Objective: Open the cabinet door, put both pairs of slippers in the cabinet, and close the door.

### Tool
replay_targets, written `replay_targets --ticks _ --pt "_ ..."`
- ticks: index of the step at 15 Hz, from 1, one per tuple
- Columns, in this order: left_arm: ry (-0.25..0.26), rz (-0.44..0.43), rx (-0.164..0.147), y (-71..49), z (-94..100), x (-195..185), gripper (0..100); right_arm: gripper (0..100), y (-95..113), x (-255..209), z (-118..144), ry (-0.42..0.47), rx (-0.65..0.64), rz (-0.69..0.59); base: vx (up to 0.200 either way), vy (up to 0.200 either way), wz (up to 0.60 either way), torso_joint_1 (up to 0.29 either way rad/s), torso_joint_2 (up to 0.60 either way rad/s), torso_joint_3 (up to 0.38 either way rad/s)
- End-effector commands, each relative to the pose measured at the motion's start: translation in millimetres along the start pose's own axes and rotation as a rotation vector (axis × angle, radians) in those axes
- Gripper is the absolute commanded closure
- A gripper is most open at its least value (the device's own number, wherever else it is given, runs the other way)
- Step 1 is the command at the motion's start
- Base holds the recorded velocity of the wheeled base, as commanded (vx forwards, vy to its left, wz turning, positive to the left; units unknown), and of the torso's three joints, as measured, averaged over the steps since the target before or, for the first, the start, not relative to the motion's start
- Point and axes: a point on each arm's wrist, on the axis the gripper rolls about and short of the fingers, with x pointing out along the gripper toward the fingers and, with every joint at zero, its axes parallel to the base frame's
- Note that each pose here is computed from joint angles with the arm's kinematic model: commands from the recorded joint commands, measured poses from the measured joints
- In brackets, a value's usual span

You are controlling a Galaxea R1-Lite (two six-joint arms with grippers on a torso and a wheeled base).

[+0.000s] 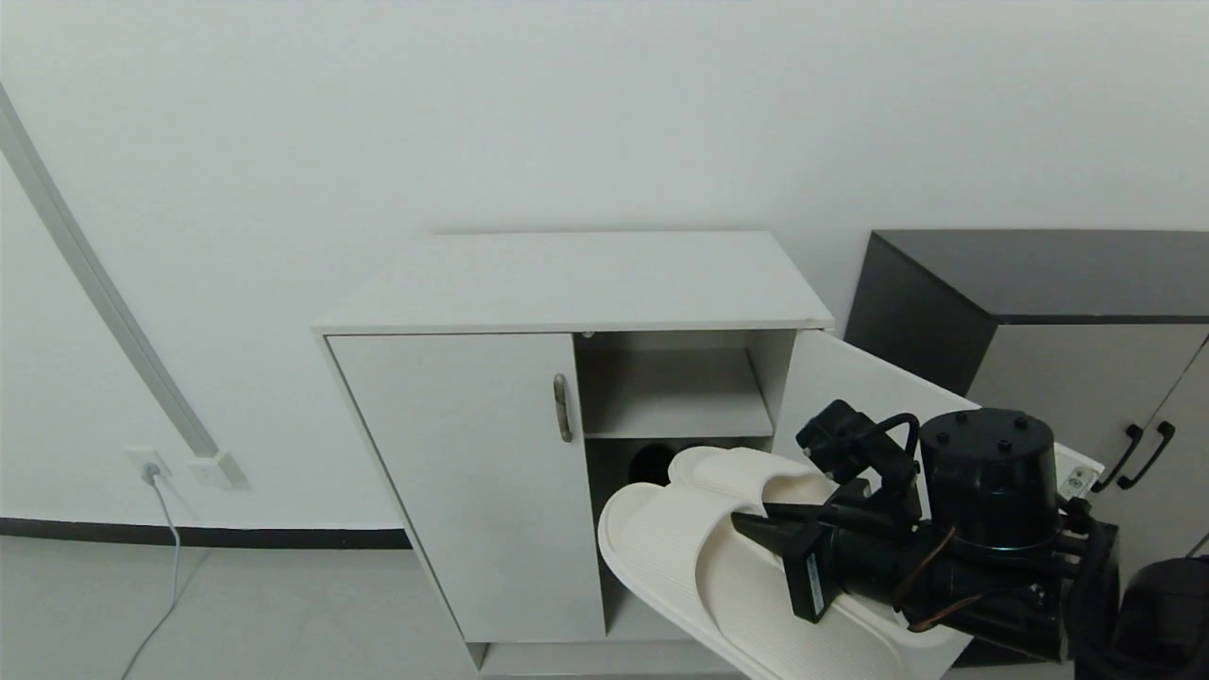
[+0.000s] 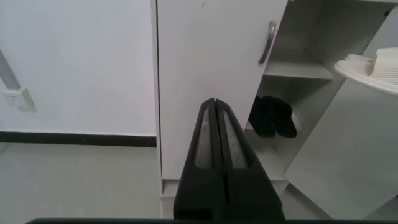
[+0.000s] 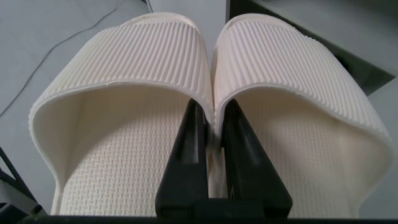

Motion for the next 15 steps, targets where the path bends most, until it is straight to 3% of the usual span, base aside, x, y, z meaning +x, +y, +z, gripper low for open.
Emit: replay_targets --ticks 1,12,15 --pt "0.000 0.002 -0.001 0.0 -0.1 0 100 100 0 0 -1 0.003 0.000 0.002 0.000 0.000 0.00 -0.198 0.51 0.325" --pt "0.000 0.003 -0.005 0.1 0.1 0 100 100 0 6 -10 0.020 0.000 -0.004 0.000 0.000 0.00 -0.146 0.48 0.326" --pt "-0.002 0.003 -0.005 0.1 0.1 0 100 100 -2 19 -18 -0.017 -0.003 -0.044 0.000 0.000 0.00 -0.028 0.15 0.113"
